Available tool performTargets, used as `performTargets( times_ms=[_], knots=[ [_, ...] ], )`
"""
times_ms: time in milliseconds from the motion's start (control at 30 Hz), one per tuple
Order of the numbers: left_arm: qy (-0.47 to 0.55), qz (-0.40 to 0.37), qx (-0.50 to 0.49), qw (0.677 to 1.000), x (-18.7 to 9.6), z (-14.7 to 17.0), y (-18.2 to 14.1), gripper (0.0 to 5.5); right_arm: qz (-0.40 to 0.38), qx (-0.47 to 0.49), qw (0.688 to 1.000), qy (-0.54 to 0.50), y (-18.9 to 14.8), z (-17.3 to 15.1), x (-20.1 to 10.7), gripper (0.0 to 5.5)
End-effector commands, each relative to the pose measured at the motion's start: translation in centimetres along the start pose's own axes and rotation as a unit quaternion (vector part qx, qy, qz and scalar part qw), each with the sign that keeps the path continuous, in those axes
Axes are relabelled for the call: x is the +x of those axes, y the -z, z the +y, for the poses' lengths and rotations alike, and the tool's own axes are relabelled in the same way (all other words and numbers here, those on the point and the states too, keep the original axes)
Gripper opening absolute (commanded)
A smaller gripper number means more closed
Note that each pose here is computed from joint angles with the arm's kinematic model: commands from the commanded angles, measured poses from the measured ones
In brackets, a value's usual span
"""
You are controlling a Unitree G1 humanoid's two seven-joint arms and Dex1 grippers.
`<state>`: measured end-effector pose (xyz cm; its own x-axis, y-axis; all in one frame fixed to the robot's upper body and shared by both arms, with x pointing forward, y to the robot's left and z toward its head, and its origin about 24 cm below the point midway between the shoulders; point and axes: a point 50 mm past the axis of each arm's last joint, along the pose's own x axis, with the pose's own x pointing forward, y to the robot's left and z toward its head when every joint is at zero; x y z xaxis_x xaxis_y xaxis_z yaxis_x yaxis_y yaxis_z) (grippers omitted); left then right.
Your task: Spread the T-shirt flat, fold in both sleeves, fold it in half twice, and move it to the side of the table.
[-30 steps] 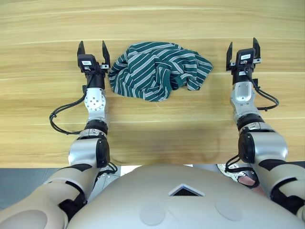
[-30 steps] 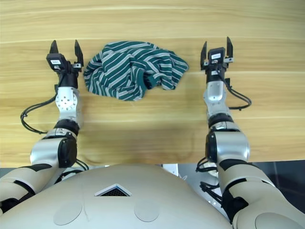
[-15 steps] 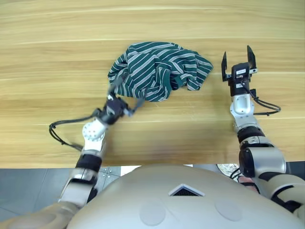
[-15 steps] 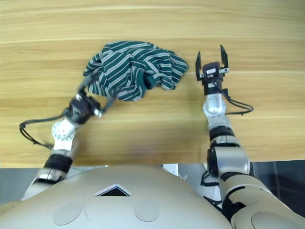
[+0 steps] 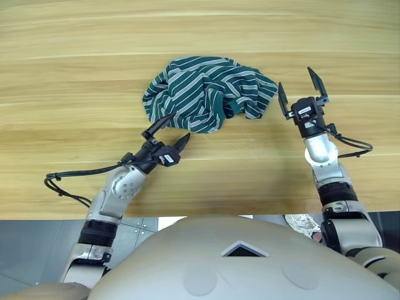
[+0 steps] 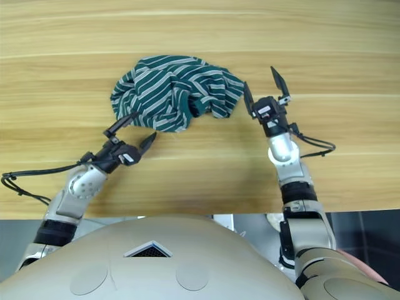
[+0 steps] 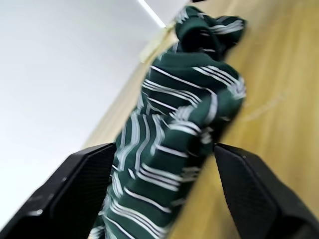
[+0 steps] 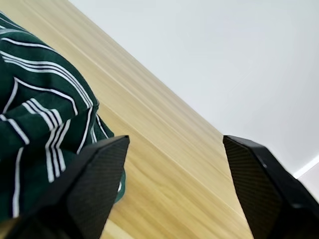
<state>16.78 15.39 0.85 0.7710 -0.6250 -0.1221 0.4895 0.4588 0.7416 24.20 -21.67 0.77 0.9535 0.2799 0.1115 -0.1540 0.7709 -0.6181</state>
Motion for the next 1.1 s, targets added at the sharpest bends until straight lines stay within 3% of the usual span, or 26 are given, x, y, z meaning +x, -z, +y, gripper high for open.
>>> performTargets(
  times_ms=[33,367,467,567,700,800,967,1100],
  knots=[
    [-0.027,-0.032,-0.021,0.999,0.9,-0.8,-1.0,3.64,0.023,-0.007,1.0,-0.01,0.7,1.0,-0.4,3.47],
    [-0.097,-0.043,-0.053,0.993,1.1,-0.4,-1.2,3.64,0.038,-0.022,0.999,-0.015,1.4,1.7,-0.7,3.47],
    [-0.046,-0.023,-0.039,0.998,0.7,-1.4,-0.6,3.64,0.035,-0.024,0.999,-0.017,1.3,1.7,-0.7,3.47],
    [0.048,-0.094,-0.067,0.992,-1.1,-3.5,-2.4,3.64,0.039,-0.024,0.999,-0.019,1.4,1.7,-0.8,3.47],
    [0.074,-0.143,-0.145,0.976,-2.2,-3.7,-3.9,3.64,0.044,-0.025,0.998,-0.022,1.6,1.5,-0.8,3.47],
    [0.08,-0.102,-0.106,0.986,-2.0,-2.6,-2.4,3.64,0.046,-0.027,0.998,-0.026,1.7,1.5,-0.8,3.47],
    [-0.015,0.03,0.021,0.999,-0.3,0.3,1.2,3.64,0.045,-0.027,0.998,-0.031,1.6,1.8,-0.7,3.47],
    [-0.002,0.043,0.049,0.998,0.0,-0.5,1.0,3.64,0.046,-0.026,0.998,-0.031,1.7,1.8,-0.8,3.47]
  ],
)
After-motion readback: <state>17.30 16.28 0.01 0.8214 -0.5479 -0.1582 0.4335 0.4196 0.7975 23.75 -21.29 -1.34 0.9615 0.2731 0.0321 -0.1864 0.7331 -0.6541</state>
